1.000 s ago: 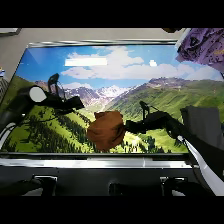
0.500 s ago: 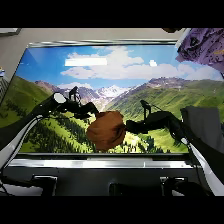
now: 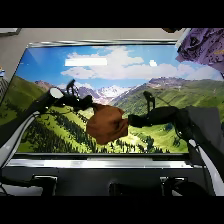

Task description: Fold the clothes and pants, and hang the long-sleeved shirts on hangers.

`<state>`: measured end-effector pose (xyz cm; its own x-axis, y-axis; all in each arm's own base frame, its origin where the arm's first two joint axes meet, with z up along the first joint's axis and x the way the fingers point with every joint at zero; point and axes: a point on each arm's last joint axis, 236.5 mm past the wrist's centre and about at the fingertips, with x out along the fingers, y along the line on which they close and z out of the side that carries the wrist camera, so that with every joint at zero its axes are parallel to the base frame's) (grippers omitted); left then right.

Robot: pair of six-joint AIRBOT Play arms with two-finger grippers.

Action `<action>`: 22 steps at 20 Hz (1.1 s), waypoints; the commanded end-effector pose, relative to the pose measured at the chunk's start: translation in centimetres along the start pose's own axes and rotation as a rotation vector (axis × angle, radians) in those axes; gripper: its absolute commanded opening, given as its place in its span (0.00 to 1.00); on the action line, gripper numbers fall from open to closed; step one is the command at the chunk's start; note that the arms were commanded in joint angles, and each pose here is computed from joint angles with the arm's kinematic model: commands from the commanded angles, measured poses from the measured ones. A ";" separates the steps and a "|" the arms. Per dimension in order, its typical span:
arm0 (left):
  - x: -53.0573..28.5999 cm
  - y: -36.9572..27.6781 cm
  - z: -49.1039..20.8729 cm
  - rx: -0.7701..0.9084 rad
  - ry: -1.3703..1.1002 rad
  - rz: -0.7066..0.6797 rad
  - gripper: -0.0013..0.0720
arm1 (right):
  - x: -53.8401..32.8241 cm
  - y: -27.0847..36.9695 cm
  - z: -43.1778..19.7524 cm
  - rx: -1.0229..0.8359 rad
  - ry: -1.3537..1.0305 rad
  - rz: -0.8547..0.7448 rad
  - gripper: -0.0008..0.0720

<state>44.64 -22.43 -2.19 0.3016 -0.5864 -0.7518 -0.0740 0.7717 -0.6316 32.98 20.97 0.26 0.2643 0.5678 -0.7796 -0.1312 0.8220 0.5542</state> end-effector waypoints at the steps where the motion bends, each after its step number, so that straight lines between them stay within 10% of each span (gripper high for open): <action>1: -11.4 -2.4 6.9 0.142 -0.257 0.089 0.04 | -8.6 1.4 7.9 -0.194 -0.245 -0.180 0.04; 6: -35.0 -10.5 8.8 0.375 -0.709 0.157 0.04 | -27.6 9.7 14.5 -0.429 -0.660 -0.276 0.04; 13: -54.6 -9.3 -4.3 0.249 -1.084 0.310 0.04 | -46.7 13.8 7.4 -0.491 -1.060 -0.331 0.04; 22: -46.1 -1.9 -3.6 0.118 -0.811 0.477 0.04 | -36.7 9.2 14.0 -0.297 -0.823 -0.391 0.05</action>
<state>25.39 1.85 38.66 0.9178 0.0872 -0.3873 -0.2092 0.9354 -0.2851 30.80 5.91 43.01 0.9610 0.1538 -0.2299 -0.1386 0.9870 0.0810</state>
